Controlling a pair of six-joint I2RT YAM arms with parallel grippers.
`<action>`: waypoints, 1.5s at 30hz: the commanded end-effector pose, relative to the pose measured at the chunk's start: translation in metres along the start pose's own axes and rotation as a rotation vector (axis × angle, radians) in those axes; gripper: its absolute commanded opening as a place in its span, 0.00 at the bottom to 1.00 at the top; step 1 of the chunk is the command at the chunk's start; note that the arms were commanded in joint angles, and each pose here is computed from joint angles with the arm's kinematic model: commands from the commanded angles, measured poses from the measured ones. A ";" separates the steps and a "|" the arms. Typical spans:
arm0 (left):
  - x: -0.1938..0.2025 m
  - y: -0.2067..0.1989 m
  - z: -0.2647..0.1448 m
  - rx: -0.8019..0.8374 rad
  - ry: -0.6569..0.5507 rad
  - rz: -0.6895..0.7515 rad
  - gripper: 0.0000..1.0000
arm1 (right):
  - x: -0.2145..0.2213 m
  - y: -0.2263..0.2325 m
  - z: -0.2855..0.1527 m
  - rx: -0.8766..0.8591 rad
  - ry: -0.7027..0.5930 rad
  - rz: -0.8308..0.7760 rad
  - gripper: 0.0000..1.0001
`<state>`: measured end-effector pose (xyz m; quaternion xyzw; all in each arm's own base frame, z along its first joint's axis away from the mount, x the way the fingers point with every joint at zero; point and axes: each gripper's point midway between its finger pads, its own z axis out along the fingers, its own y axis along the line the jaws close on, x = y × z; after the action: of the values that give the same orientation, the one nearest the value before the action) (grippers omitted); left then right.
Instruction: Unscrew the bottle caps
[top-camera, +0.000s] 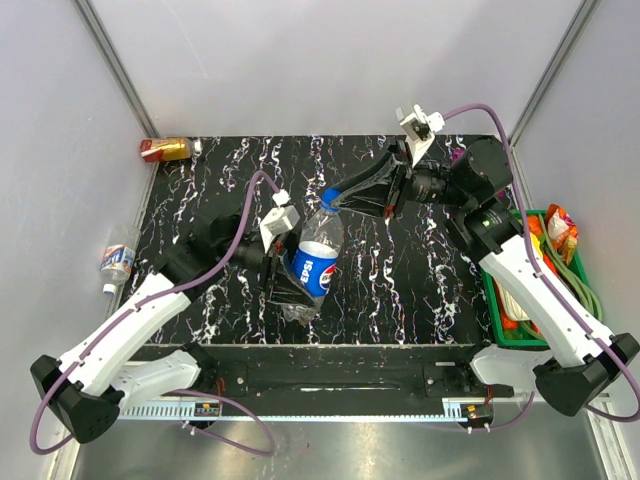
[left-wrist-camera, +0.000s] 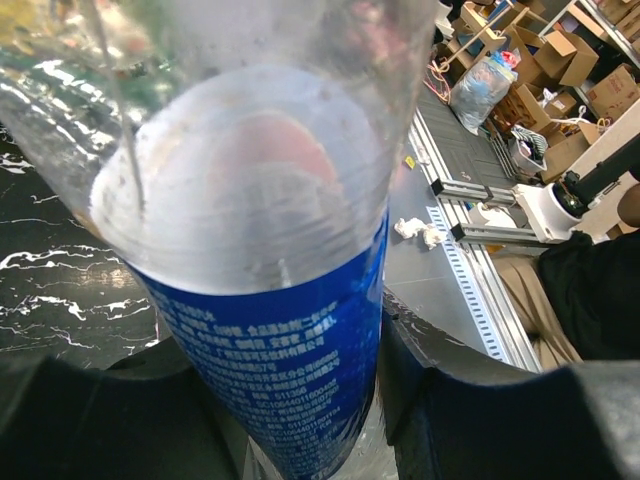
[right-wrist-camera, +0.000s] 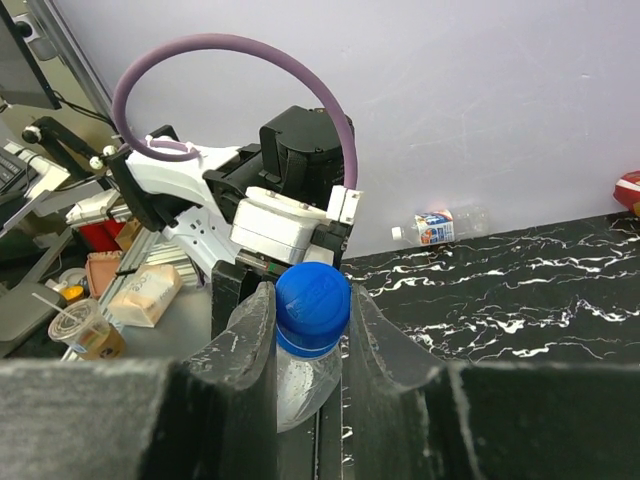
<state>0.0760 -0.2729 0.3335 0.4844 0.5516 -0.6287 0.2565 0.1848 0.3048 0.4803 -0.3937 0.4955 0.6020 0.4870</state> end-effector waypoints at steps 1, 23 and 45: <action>-0.014 -0.025 -0.001 0.136 -0.016 0.192 0.00 | 0.000 -0.020 -0.006 0.103 -0.030 0.010 0.00; -0.007 -0.012 0.000 0.065 -0.003 0.139 0.00 | -0.017 -0.051 -0.028 0.289 -0.155 0.050 0.00; -0.006 0.116 -0.046 -0.728 -0.106 0.016 0.00 | 0.096 -0.152 -0.071 0.646 -0.072 0.325 0.00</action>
<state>0.1570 -0.2749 0.2979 0.3913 0.6781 -0.4836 0.3915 0.2957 0.2659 0.3608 -0.1474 0.6807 0.5167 0.4979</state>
